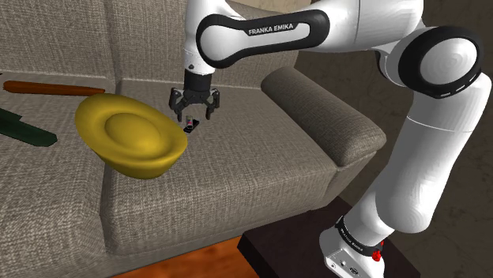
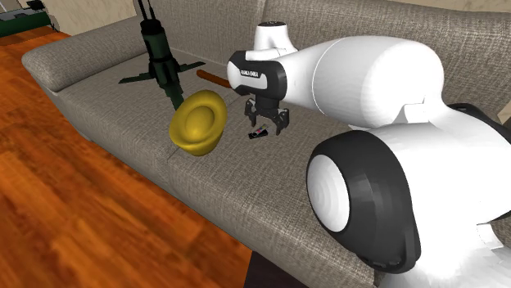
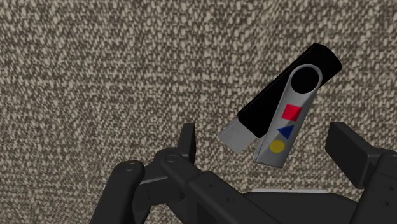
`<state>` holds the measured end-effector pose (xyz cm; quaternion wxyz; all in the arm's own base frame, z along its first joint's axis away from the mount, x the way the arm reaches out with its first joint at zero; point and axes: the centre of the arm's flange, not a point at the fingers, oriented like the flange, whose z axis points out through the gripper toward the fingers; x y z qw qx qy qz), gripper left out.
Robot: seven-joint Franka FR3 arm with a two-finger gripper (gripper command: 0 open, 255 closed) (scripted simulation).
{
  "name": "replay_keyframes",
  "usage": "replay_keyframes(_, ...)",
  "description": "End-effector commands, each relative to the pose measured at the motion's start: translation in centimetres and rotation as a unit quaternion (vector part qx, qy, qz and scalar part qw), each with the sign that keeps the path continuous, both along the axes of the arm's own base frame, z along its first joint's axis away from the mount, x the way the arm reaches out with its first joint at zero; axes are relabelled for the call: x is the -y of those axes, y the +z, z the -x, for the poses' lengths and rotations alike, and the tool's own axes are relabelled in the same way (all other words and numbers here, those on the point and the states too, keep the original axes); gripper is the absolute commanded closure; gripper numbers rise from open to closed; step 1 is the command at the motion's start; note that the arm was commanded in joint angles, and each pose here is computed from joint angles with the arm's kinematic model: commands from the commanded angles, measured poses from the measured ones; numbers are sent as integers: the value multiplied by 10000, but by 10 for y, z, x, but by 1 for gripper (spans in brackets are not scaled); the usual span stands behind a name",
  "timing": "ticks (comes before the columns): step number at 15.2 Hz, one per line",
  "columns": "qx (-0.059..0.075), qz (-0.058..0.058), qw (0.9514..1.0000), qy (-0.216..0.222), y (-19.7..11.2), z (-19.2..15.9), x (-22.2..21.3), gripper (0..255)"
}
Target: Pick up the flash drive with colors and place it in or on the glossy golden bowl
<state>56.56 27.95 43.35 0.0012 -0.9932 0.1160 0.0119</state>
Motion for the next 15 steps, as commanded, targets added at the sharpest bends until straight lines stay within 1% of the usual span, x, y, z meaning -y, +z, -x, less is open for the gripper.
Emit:
replay_keyframes(1,1,0,10000,0,-1,0,0,0)
replay_keyframes(5,1,0,10000,0,-1,0,0,0)
replay_keyframes(6,1,0,10000,0,-1,0,0,255)
replay_keyframes(15,1,0,10000,0,-1,0,0,255)
